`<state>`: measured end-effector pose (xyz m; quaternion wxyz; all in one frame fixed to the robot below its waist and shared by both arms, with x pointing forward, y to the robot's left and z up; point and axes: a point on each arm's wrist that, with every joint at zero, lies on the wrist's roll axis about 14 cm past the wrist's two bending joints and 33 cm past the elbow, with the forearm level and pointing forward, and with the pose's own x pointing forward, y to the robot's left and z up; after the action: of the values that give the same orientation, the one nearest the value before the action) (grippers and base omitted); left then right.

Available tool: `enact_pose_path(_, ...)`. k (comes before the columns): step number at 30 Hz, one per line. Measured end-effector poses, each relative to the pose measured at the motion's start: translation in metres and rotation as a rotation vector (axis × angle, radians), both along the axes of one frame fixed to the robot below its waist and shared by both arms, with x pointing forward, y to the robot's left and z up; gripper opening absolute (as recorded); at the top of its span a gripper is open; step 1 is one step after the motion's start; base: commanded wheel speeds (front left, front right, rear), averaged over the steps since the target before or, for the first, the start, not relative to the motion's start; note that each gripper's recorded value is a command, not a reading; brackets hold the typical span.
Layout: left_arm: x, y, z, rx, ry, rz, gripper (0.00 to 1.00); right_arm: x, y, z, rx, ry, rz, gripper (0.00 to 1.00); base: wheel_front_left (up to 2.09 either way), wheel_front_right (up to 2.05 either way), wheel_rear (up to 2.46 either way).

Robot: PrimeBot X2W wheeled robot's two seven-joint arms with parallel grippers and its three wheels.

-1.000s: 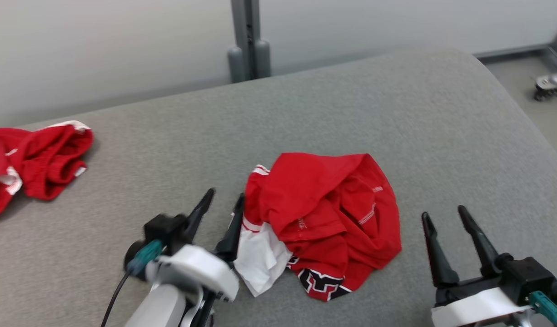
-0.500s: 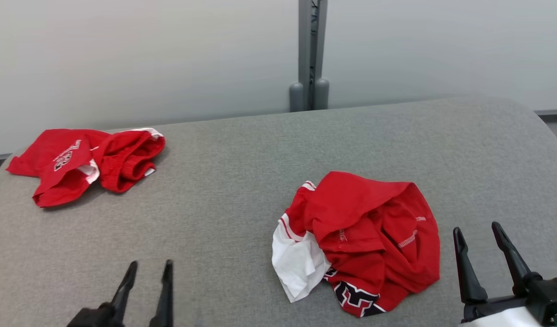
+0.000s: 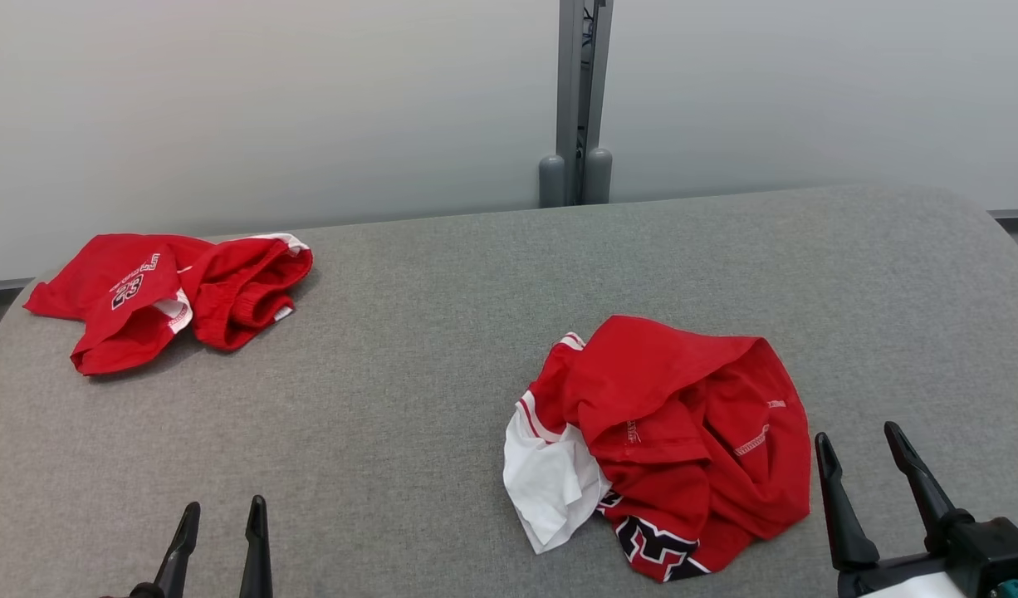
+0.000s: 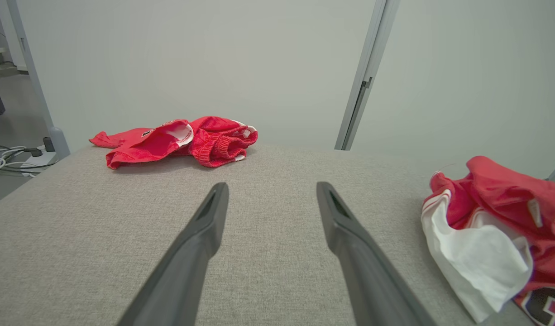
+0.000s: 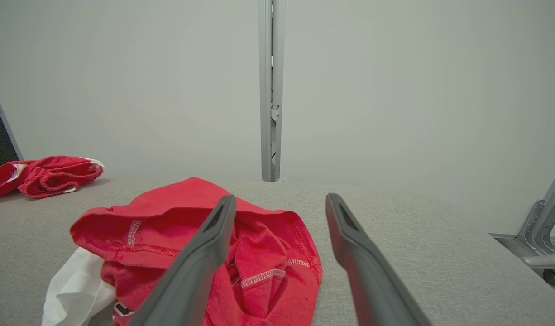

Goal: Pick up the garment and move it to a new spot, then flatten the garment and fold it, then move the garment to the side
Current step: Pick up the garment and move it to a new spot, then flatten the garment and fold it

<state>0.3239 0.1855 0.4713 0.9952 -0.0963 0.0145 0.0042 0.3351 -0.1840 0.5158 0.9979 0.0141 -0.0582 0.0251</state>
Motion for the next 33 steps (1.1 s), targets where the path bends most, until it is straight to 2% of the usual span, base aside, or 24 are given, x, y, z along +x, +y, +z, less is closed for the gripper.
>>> enact_pose_path(18,0.005,-0.002,-0.006,-0.005,0.014,-0.018,1.00,-0.002,0.002,-0.004,0.011,0.012,0.004,1.00,0.00,0.00,0.00)
enact_pose_path(23,0.015,-0.043,-0.007,-0.064,0.017,-0.141,1.00,-0.003,-0.003,0.002,0.018,-0.006,-0.015,1.00,0.00,0.00,0.00)
enact_pose_path(27,0.018,-0.108,-0.017,-0.155,0.064,-0.331,1.00,-0.005,-0.008,0.006,0.027,-0.018,-0.033,1.00,0.00,0.00,0.00)
enact_pose_path(30,0.017,-0.144,-0.036,-0.295,0.190,-0.411,1.00,-0.009,-0.016,0.007,0.032,-0.020,-0.062,1.00,0.00,0.00,0.00)
enact_pose_path(33,0.016,-0.168,-0.060,-0.374,0.341,-0.465,1.00,-0.012,-0.024,0.007,0.033,-0.019,-0.091,1.00,0.00,0.00,0.00)
